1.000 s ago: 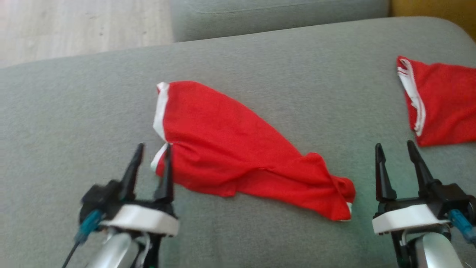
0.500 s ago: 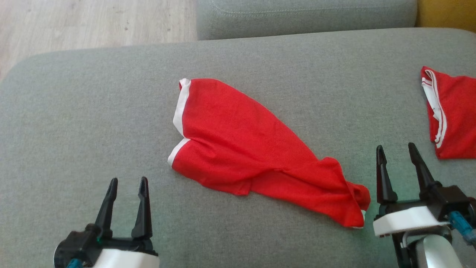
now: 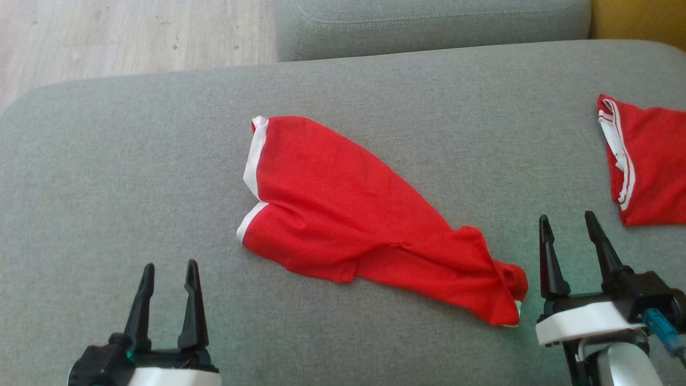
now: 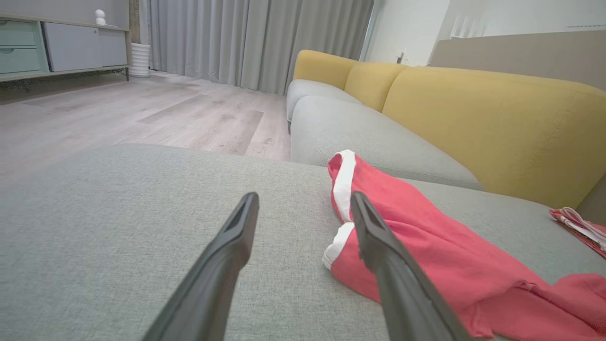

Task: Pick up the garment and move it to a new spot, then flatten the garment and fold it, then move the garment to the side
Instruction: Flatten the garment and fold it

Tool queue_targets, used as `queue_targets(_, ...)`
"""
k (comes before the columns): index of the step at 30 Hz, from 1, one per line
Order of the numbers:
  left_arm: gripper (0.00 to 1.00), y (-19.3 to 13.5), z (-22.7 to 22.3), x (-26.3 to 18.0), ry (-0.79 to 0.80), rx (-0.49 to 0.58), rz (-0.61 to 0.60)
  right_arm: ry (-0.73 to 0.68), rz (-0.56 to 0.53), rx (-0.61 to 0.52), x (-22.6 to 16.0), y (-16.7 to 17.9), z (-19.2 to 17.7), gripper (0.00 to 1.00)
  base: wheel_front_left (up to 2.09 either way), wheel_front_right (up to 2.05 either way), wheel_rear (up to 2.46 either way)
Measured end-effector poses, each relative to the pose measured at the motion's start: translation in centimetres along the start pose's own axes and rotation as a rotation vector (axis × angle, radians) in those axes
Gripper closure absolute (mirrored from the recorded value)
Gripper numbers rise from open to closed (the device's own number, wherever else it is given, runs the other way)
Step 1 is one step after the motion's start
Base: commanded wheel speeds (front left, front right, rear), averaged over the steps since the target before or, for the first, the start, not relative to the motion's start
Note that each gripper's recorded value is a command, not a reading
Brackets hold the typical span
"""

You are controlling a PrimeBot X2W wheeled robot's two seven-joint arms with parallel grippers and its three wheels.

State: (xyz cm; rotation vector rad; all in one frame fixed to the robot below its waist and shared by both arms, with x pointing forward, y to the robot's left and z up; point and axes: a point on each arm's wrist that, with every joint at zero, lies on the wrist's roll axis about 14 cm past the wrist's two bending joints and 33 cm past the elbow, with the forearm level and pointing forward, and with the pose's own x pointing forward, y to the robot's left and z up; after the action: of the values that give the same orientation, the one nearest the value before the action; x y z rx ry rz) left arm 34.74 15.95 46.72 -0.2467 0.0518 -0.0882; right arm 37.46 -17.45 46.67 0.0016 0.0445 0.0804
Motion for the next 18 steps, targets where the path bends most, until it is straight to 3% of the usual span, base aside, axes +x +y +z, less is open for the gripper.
queue_targets(18,0.00,0.7,-1.1,0.4,0.030,-0.002,0.019,0.022,-0.007,0.001,0.3,-0.3,-0.7,0.00,0.00,0.00,0.00)
